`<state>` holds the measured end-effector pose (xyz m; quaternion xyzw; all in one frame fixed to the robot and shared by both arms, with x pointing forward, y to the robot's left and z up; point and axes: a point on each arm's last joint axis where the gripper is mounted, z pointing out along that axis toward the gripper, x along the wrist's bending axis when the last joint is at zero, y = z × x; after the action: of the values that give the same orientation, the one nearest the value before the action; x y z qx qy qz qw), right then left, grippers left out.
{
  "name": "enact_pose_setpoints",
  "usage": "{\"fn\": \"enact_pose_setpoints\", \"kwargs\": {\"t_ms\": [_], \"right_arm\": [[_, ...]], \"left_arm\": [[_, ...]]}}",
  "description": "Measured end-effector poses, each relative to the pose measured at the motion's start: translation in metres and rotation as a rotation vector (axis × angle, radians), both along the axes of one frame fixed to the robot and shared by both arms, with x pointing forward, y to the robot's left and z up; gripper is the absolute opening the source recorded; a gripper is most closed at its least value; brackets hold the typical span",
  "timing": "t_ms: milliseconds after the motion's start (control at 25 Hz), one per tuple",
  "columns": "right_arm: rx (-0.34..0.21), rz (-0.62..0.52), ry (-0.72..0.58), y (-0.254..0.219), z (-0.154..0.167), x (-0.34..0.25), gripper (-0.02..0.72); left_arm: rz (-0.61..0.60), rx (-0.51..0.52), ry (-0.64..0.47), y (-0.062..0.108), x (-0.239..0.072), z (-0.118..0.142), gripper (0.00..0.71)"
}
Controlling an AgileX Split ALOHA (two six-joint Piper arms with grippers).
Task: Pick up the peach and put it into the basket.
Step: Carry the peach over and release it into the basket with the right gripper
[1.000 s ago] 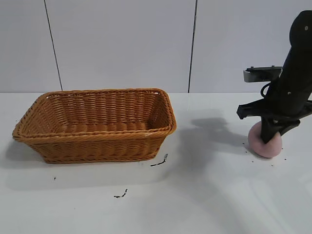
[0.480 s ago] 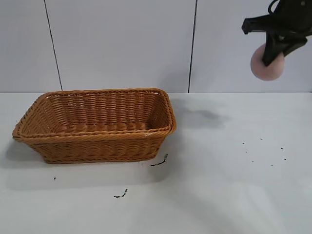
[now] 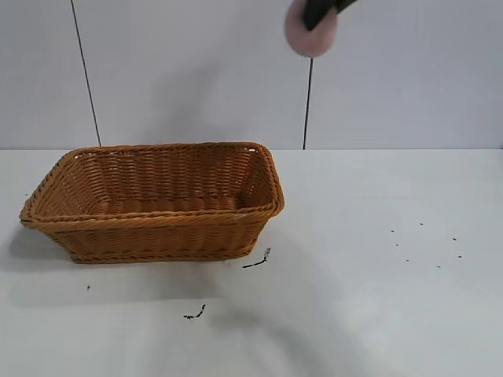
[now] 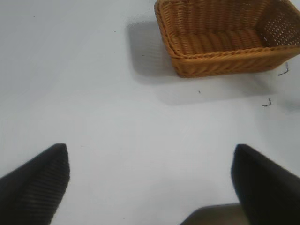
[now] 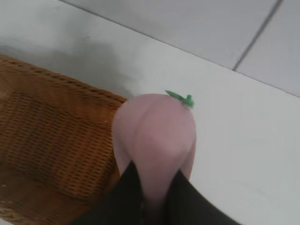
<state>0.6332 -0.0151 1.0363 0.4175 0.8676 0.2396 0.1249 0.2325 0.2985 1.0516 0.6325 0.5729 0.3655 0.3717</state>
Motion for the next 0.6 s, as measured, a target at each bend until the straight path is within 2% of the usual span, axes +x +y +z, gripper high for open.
{"fn": "enact_pose_setpoints", "kwargs": {"t_ms": [280, 360, 440, 480, 560, 600], "right_arm": [[-0.047, 0.048, 0.062, 0.034, -0.084, 0.006, 0.02], [-0.058, 0.048, 0.074, 0.035, -0.1, 0.008, 0.041], [-0.068, 0.048, 0.086, 0.036, -0.109, 0.009, 0.129], [-0.069, 0.048, 0.087, 0.036, -0.11, 0.009, 0.217], [-0.068, 0.048, 0.086, 0.036, -0.11, 0.009, 0.458], [-0.065, 0.048, 0.081, 0.036, -0.108, 0.009, 0.542]], "left_arm": [[0.0, 0.0, 0.0, 0.0, 0.0, 0.0, 0.692], [0.0, 0.0, 0.0, 0.0, 0.0, 0.0, 0.692], [0.0, 0.0, 0.0, 0.0, 0.0, 0.0, 0.692], [0.0, 0.0, 0.0, 0.0, 0.0, 0.0, 0.692], [0.0, 0.0, 0.0, 0.0, 0.0, 0.0, 0.692], [0.0, 0.0, 0.0, 0.0, 0.0, 0.0, 0.692]]}}
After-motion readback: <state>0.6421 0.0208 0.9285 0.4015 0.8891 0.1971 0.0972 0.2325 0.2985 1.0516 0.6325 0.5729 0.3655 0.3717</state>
